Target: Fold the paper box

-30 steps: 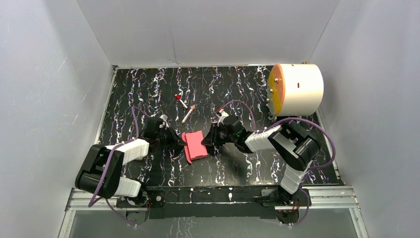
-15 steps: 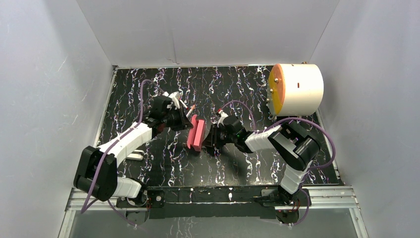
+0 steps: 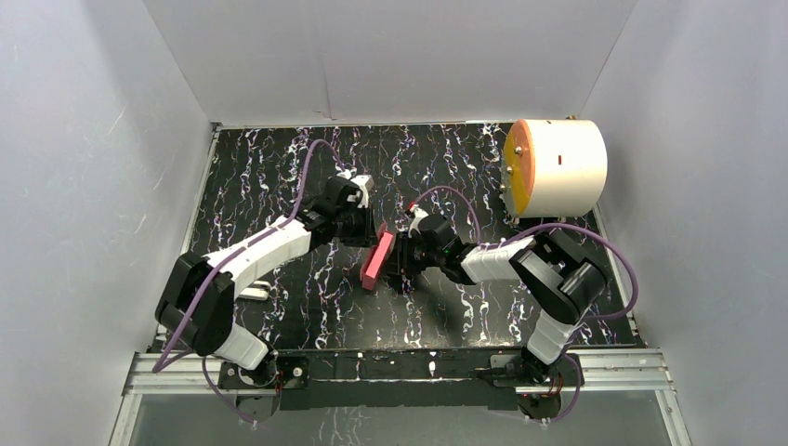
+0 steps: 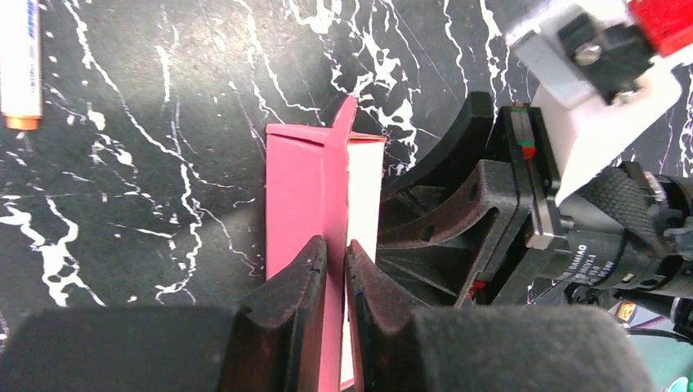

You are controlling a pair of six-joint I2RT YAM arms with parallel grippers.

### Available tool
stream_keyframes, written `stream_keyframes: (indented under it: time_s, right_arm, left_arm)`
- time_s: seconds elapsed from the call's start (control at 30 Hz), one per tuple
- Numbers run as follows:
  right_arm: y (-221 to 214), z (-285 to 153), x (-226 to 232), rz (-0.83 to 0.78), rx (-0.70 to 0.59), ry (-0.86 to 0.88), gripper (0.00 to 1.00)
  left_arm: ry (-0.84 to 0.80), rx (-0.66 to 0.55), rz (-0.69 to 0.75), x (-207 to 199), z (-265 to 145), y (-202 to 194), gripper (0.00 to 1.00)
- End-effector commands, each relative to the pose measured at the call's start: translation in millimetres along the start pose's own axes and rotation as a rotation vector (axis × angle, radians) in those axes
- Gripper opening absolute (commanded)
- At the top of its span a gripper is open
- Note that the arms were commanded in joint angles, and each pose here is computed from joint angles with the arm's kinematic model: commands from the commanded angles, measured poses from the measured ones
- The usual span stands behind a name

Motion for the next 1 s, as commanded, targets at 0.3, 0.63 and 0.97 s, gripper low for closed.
stream_keyframes:
  time_s: [0.3,0.63,0.97]
  right_arm:
    - [38,-5,35,-0.057,-0.106,0.068,0.35]
    - [51,-3,45,-0.043,-0.124,0.069,0.33]
    - [65,-4,53,-0.053,-0.144,0.069,0.25]
  left_arm:
    - [0.082,0.085,0.031,5,9,-21,0.31]
    - [0.003,0.124,0.052,-5,7,-27,0.40]
    - [-0.058,0.153,0.081,-12,5,-32,0.42]
Point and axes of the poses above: each gripper's point midway between its finger pads, its own z axis out along the fingers, its own x axis along the line the jaws close on, y = z × x, the point moved 3 cm from there along -z, back along the fingers, and after that the axes turned 1 degree about -z, right-handed, at the moved point
